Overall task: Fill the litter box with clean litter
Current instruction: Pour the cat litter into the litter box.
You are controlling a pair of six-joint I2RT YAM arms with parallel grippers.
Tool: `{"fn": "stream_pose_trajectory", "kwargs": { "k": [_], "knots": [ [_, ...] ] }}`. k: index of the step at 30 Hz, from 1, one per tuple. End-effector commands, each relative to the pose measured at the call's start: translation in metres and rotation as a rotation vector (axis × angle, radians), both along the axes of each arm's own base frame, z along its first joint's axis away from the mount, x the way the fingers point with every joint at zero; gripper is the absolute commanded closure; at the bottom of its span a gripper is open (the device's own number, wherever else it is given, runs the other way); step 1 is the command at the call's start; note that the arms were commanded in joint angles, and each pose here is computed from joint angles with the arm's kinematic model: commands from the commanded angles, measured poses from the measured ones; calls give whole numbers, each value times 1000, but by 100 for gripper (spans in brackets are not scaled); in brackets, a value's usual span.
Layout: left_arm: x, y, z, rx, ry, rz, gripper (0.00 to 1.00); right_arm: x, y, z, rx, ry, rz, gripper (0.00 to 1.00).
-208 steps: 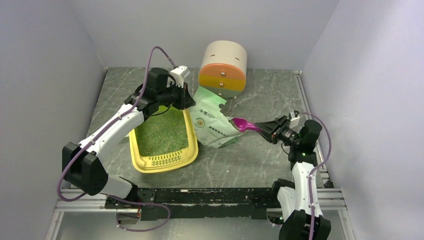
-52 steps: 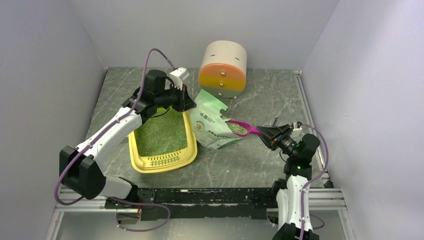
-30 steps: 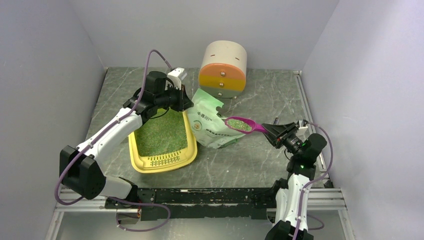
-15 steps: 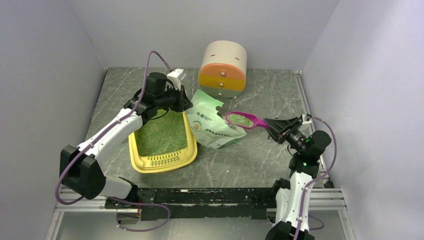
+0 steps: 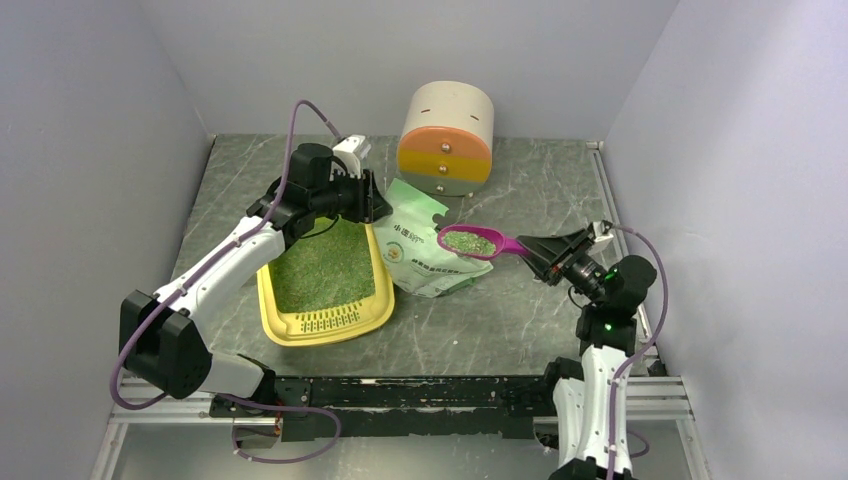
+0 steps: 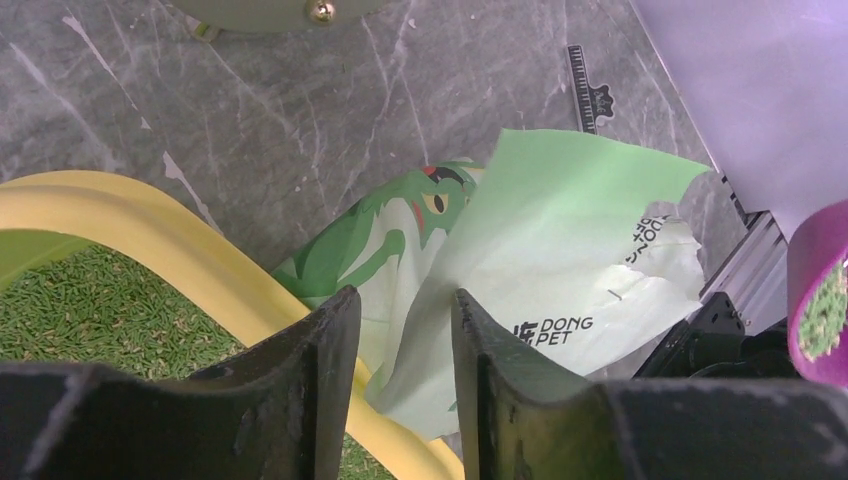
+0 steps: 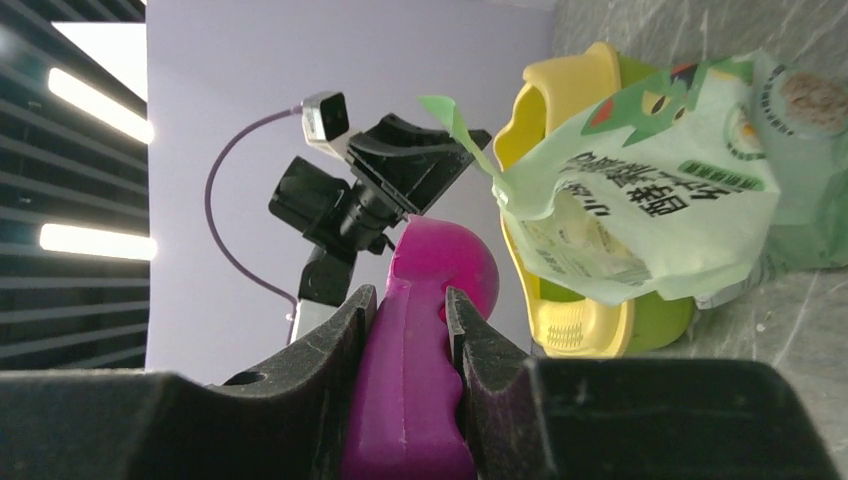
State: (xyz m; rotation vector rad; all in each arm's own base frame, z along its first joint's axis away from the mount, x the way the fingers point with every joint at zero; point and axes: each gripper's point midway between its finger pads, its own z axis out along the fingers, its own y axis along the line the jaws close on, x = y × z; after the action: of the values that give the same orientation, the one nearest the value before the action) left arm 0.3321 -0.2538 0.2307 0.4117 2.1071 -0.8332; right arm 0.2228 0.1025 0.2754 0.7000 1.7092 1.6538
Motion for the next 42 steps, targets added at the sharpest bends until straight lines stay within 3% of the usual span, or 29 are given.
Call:
{"fn": "stream_pose_trajectory", "kwargs": {
  "k": [1,9,12,19,29,42],
  "knots": [
    [5,-1,37,-61,-89,13,51,-3,17,18,-7,-35,26,100],
    [12,11,46,-45,-101,86,32,-2,59,17,2,-27,93,100],
    [18,25,48,-14,-103,161,22,0,70,15,2,-19,107,100],
    [28,61,69,38,-148,356,9,4,105,16,1,-19,125,100],
    [28,120,91,102,-172,677,6,-2,169,18,12,-27,70,100],
    [8,185,109,168,-206,1008,4,16,231,16,-87,-30,-149,100]
  ]
}}
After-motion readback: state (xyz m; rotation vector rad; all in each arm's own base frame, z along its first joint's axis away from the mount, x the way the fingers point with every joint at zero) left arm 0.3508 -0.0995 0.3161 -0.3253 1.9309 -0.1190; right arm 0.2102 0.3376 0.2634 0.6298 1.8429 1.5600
